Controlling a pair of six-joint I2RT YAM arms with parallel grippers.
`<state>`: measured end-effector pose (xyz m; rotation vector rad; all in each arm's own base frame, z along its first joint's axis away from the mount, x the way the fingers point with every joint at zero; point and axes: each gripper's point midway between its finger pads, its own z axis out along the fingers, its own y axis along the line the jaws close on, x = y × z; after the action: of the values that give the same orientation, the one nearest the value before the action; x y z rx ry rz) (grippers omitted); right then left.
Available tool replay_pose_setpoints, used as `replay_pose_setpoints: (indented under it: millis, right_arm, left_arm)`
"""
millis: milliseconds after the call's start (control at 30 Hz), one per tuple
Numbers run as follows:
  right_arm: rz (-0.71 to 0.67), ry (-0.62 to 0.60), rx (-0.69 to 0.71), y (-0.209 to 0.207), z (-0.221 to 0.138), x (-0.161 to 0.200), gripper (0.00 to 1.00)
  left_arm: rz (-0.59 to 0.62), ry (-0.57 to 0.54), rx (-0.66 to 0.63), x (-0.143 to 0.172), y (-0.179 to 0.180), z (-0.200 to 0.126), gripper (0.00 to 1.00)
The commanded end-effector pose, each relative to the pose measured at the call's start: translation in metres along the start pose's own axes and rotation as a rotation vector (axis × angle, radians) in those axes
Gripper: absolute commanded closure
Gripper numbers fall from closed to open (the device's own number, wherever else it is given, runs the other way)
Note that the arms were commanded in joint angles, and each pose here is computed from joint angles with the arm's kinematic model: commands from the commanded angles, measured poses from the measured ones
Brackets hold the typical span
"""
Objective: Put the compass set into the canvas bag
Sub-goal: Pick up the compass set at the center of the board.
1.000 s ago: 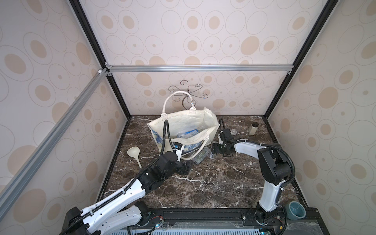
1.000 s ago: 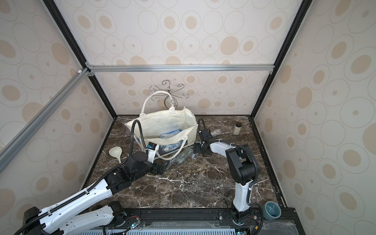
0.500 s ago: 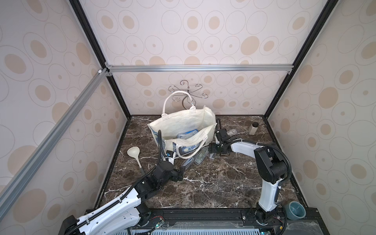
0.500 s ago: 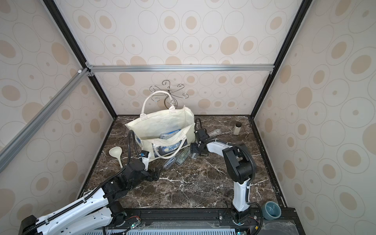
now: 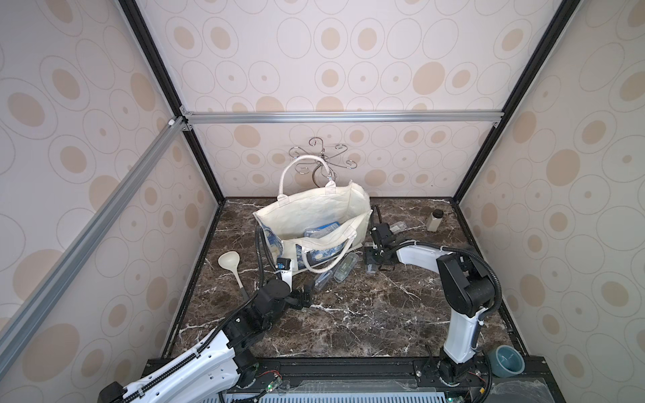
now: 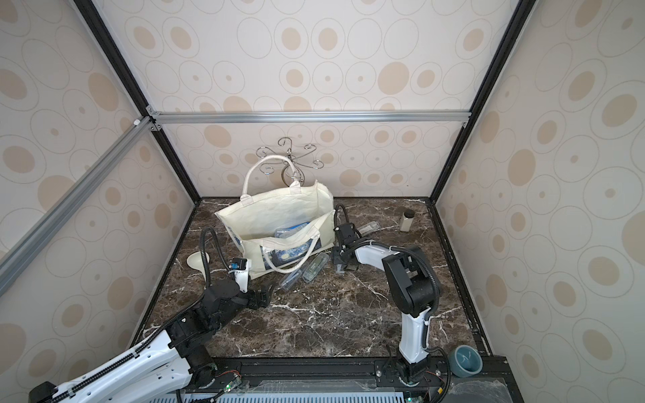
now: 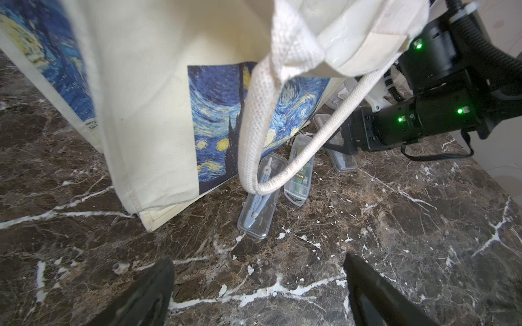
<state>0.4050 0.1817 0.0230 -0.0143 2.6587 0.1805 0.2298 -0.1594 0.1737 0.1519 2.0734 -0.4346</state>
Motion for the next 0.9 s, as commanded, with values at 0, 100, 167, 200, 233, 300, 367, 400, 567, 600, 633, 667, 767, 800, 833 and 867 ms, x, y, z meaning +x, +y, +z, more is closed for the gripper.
replay_pose_setpoints:
  millis: [0, 100, 167, 200, 233, 300, 367, 400, 567, 600, 633, 667, 767, 800, 833, 867]
  right_arm:
    - [-0.01, 0.11, 0.059, -0.02, 0.007, 0.034, 0.32]
    - [-0.031, 0.122, 0.023, -0.012, 0.012, 0.035, 0.37]
    - [-0.028, 0.129, 0.012, -0.01, 0.015, 0.035, 0.42]
    - [-0.027, 0.13, 0.011, -0.01, 0.015, 0.036, 0.43]
    - [-0.024, 0.129, 0.012, -0.011, 0.016, 0.037, 0.43]
    - [-0.025, 0.125, 0.021, -0.013, 0.015, 0.038, 0.46]
    - [-0.031, 0.116, 0.028, -0.015, 0.013, 0.036, 0.48]
    - [-0.035, 0.112, 0.032, -0.016, 0.012, 0.036, 0.49]
    - [-0.038, 0.083, 0.041, -0.019, 0.005, 0.033, 0.53]
    - [-0.033, 0.076, 0.042, -0.02, 0.003, 0.032, 0.53]
    - [-0.031, 0.073, 0.043, -0.021, 0.002, 0.032, 0.53]
    - [-0.029, 0.067, 0.042, -0.021, 0.0, 0.031, 0.54]
    - [-0.027, 0.051, 0.043, -0.023, -0.007, 0.027, 0.54]
    - [-0.027, 0.045, 0.043, -0.024, -0.011, 0.025, 0.54]
    - [-0.03, 0.037, 0.045, -0.025, -0.014, 0.024, 0.54]
    - [-0.03, 0.026, 0.046, -0.025, -0.018, 0.021, 0.54]
  left_arm:
    - [-0.006, -0.032, 0.004, -0.005, -0.001, -0.001, 0.06]
    - [-0.006, -0.022, 0.009, -0.002, -0.002, 0.0, 0.06]
    - [-0.006, -0.015, 0.008, 0.001, -0.001, 0.001, 0.06]
    - [-0.004, -0.011, 0.007, 0.002, -0.001, 0.002, 0.06]
    - [-0.004, -0.012, 0.011, 0.002, -0.002, 0.002, 0.06]
    - [0.005, -0.004, 0.013, 0.002, -0.003, 0.002, 0.06]
    - [0.018, 0.002, 0.002, 0.002, -0.001, 0.001, 0.06]
    - [0.022, 0.001, -0.008, 0.001, 0.0, 0.001, 0.06]
    - [0.027, -0.008, -0.023, -0.003, 0.003, -0.003, 0.06]
    - [0.028, -0.01, -0.022, -0.003, 0.003, -0.004, 0.06]
    - [0.031, -0.014, -0.024, -0.004, 0.004, -0.005, 0.06]
    - [0.032, -0.017, -0.03, -0.005, 0.005, -0.006, 0.06]
    - [0.039, -0.026, -0.045, -0.009, 0.008, -0.009, 0.06]
    - [0.04, -0.031, -0.049, -0.011, 0.009, -0.011, 0.06]
    - [0.041, -0.037, -0.054, -0.012, 0.01, -0.012, 0.06]
    - [0.041, -0.044, -0.056, -0.015, 0.01, -0.013, 0.06]
